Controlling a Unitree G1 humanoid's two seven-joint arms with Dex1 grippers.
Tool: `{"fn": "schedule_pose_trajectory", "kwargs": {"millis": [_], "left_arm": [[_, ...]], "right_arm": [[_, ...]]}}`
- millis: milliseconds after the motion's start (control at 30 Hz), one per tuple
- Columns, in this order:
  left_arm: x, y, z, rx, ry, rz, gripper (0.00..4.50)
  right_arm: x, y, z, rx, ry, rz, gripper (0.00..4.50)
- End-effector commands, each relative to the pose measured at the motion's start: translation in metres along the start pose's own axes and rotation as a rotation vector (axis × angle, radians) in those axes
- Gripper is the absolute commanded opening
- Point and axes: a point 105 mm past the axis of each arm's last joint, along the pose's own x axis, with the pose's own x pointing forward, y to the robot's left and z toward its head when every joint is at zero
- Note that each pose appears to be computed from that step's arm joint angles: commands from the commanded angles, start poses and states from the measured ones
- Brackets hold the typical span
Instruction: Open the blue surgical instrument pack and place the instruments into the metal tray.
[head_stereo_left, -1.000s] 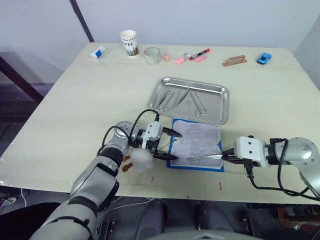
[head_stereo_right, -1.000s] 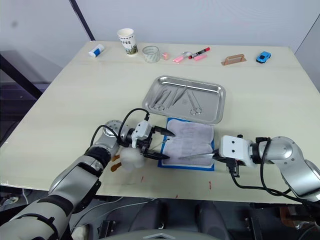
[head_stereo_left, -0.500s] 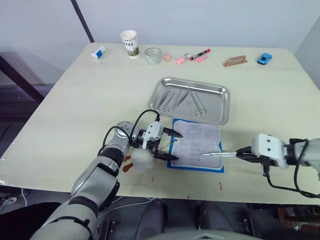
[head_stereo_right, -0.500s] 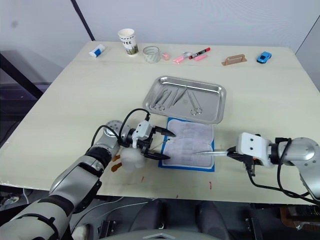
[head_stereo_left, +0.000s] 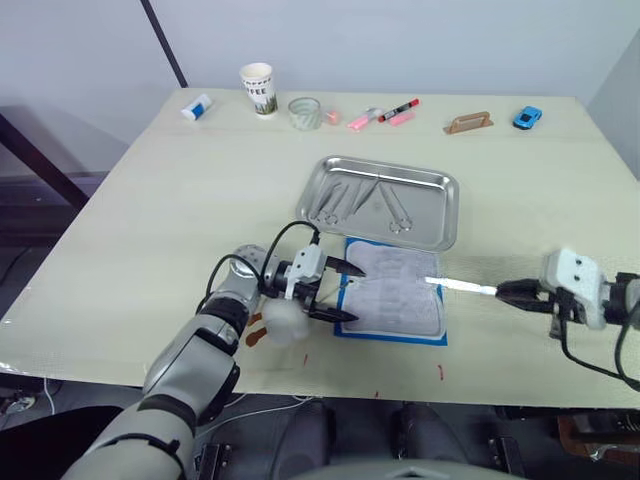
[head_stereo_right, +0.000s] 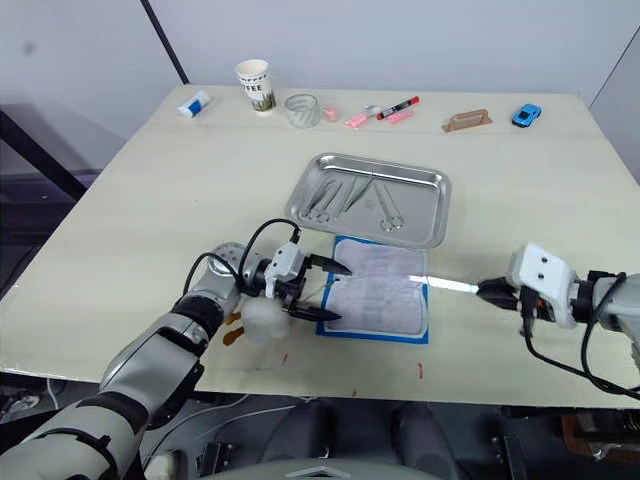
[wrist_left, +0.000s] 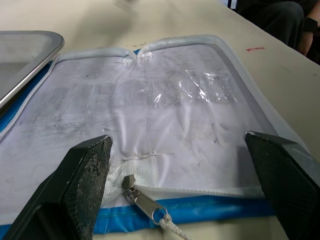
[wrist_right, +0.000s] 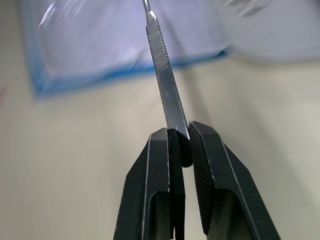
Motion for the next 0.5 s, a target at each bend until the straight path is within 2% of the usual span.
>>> {"fn": "schedule_pose_trajectory", "kwargs": {"millis": [33,300,500], "left_arm": [[0.014,-0.032,-0.029,-0.124,0.049,-0.119,4.50],[0.014,-0.031,-0.029,-0.124,0.036,-0.105,4.50],[0.014,-0.030,-0.028,-0.130,0.017,-0.089,4.50]], "right_arm": [[0.008,-0.008,0.025,0.068,-0.083,-0.077,0.06],[0.047,-0.015,0.052,0.253,-0.112,-0.163,0.06],[0.082,-0.038,0.069,0.374,-0.108,-0.293,0.06]]}}
